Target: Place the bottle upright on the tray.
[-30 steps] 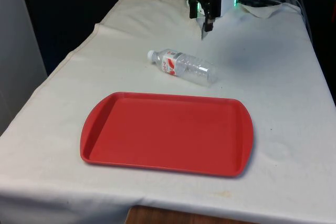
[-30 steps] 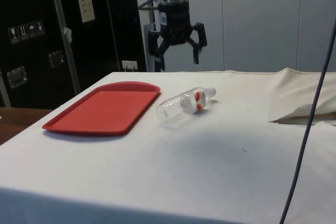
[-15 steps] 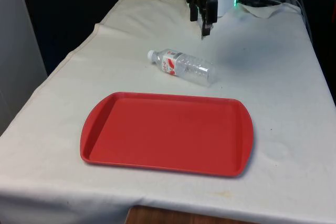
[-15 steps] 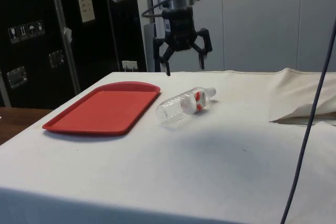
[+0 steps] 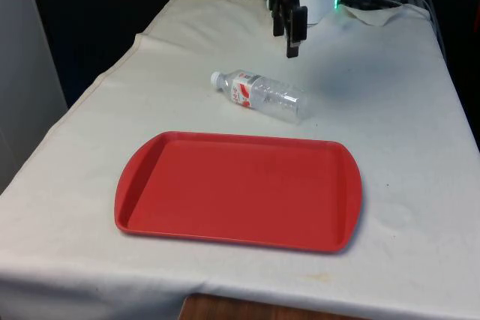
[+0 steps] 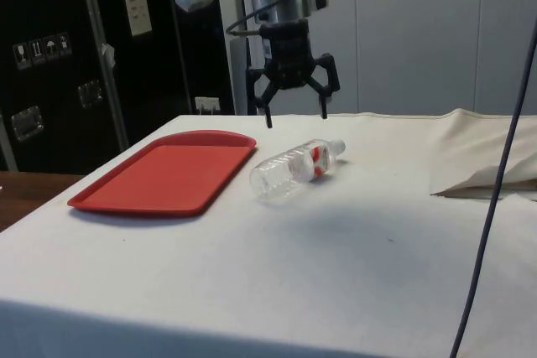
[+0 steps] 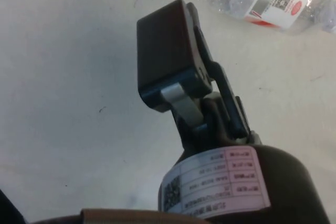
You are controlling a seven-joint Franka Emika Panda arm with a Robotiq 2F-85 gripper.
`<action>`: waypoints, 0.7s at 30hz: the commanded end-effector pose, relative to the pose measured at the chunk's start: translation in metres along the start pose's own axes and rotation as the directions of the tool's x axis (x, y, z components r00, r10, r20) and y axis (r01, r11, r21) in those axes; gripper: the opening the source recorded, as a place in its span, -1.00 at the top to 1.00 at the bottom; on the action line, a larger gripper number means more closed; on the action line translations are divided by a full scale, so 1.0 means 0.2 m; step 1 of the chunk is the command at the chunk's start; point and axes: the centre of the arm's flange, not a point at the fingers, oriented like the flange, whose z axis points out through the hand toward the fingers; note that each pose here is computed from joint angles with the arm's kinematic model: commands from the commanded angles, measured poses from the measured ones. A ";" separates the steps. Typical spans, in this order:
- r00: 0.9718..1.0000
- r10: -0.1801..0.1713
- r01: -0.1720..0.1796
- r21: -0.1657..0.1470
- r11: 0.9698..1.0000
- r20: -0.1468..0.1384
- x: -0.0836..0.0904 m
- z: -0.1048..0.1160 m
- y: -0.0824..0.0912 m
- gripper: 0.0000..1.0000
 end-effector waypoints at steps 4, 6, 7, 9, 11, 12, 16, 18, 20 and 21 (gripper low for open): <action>0.999 0.024 -0.025 0.037 0.999 0.022 -0.01 0.01 0.00 -1.00; 0.999 0.030 -0.030 0.023 0.999 0.017 0.00 0.01 0.00 -1.00; 0.999 0.037 -0.039 0.049 0.998 0.033 -0.01 0.01 0.00 -1.00; 0.998 0.044 -0.047 0.056 0.997 0.041 -0.01 0.02 0.00 -1.00; 0.997 0.053 -0.056 0.063 0.996 0.049 -0.01 0.02 0.00 -1.00; 0.997 0.061 -0.065 0.071 0.995 0.056 -0.01 0.02 0.00 -1.00; 0.995 0.073 -0.078 0.080 0.994 0.067 -0.01 0.03 0.00 -1.00; 0.994 0.082 -0.088 0.085 0.992 0.074 -0.01 0.04 0.00 -1.00; 0.993 0.090 -0.097 0.088 0.991 0.081 -0.01 0.04 0.00 -1.00; 0.992 0.094 -0.102 0.090 0.991 0.086 -0.01 0.04 0.00 -1.00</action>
